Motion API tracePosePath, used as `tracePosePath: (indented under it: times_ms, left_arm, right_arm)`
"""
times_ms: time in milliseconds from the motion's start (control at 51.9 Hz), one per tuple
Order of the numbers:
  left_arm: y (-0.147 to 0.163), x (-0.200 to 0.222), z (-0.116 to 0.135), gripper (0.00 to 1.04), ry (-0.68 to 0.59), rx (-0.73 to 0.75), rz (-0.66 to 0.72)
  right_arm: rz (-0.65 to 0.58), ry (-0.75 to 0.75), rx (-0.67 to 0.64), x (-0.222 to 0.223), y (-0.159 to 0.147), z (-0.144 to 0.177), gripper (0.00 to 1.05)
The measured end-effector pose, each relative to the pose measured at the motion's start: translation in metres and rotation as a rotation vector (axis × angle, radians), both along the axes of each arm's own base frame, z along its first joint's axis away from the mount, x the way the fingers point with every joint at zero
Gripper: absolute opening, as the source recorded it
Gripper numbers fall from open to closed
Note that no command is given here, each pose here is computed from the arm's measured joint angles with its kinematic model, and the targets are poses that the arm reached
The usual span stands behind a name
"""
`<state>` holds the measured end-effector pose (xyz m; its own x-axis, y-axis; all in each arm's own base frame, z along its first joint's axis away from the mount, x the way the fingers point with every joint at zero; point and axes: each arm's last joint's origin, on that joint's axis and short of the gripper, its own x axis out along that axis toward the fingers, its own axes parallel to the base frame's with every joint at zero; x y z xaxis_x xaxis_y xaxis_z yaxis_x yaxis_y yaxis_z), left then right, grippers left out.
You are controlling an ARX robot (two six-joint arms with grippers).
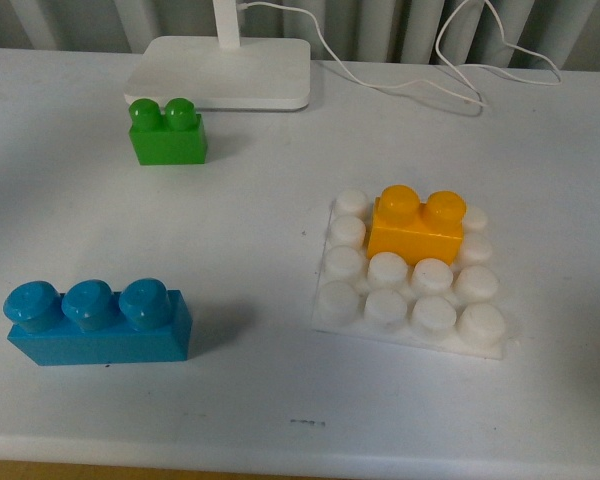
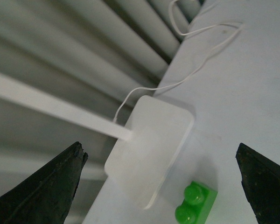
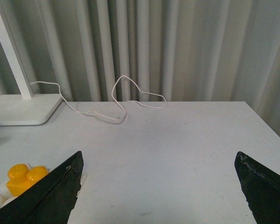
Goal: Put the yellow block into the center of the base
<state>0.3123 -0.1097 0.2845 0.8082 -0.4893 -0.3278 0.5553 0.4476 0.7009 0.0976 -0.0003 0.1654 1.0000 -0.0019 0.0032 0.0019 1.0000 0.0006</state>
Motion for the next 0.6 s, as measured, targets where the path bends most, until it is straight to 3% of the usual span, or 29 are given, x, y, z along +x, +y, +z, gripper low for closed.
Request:
tracePosePath:
  times_ms: [251,443,598]
  left_arm:
    - [0.050,-0.055,-0.007,0.99,-0.089,-0.285,0.280]
    - [0.084,-0.087,-0.021,0.99,-0.055,-0.569,0.510]
    - [0.089,-0.093,-0.022,0.99,-0.037,-0.688,0.545]
  right_arm:
    - [0.000,0.000,0.000,0.000,0.000,0.000,0.95]
    - [0.000,0.000,0.000,0.000,0.000,0.000,0.95]
    - [0.001,0.000,0.000,0.000,0.000,0.000,0.95]
